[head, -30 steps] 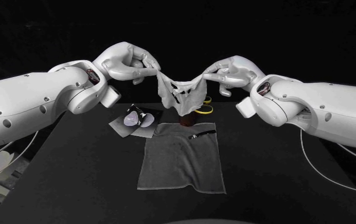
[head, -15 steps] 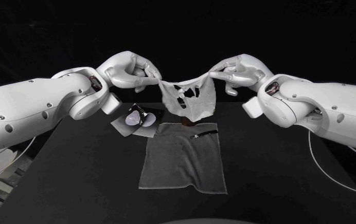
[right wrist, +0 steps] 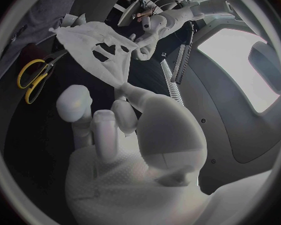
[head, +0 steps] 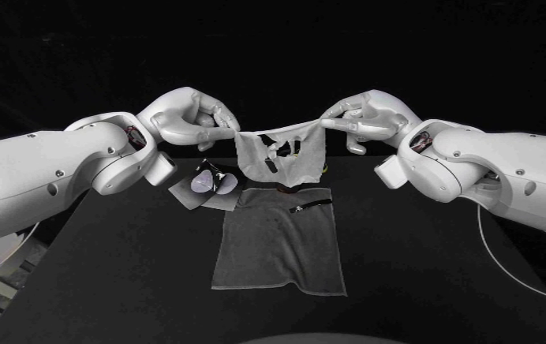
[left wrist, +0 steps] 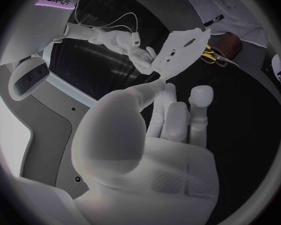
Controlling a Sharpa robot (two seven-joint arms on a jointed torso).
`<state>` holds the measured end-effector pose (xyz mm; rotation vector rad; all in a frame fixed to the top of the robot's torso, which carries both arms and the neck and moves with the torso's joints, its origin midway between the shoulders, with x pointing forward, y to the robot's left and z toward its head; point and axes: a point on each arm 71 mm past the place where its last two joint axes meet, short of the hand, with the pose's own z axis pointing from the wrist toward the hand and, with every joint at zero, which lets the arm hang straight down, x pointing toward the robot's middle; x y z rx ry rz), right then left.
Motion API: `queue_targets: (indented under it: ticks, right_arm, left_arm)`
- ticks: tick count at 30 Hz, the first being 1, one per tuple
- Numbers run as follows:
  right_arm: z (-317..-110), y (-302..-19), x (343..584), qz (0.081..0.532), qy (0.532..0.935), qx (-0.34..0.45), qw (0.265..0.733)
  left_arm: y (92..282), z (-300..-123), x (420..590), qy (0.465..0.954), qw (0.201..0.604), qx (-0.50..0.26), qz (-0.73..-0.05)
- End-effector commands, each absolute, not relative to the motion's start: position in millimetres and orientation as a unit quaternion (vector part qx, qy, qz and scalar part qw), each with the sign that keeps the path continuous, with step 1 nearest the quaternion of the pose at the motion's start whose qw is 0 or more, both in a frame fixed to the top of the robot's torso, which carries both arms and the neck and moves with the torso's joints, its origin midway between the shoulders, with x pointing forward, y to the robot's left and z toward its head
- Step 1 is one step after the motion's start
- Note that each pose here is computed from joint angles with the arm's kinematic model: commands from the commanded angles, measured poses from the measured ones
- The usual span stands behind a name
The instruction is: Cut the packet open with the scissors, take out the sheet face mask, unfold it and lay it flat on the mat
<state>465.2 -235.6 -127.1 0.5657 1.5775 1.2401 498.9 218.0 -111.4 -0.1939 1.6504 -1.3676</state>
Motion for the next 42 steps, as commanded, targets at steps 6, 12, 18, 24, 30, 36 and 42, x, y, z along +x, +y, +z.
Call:
queue_targets:
  ticks: [6, 12, 18, 24, 30, 36, 42]
  right_arm:
    - [-127.3, -225.9, 464.9, 0.52, 0.661, 0.213, 0.498]
    - [-127.1, -219.6, 464.5, 0.524, 0.662, 0.207, 0.495]
    - [-126.3, -213.1, 465.4, 0.527, 0.665, 0.198, 0.49]
    - [-123.7, -209.5, 467.1, 0.528, 0.667, 0.191, 0.49]
    - [-123.1, -210.6, 469.6, 0.525, 0.668, 0.191, 0.493]
    - [-123.0, -209.6, 469.1, 0.523, 0.669, 0.191, 0.492]
    - [-122.5, -208.8, 467.9, 0.524, 0.668, 0.191, 0.492]
  left_arm:
    - [208.3, -123.8, 491.6, 0.679, 0.459, -0.065, -0.569]
    - [206.0, -128.3, 489.8, 0.689, 0.454, -0.058, -0.562]
    - [203.0, -132.1, 488.5, 0.702, 0.447, -0.045, -0.552]
    - [201.9, -133.6, 489.2, 0.704, 0.448, -0.043, -0.55]
    - [205.5, -132.5, 491.9, 0.694, 0.458, -0.054, -0.552]
    - [207.8, -131.4, 494.8, 0.684, 0.468, -0.073, -0.555]
    - [207.2, -142.5, 493.6, 0.688, 0.462, -0.103, -0.55]
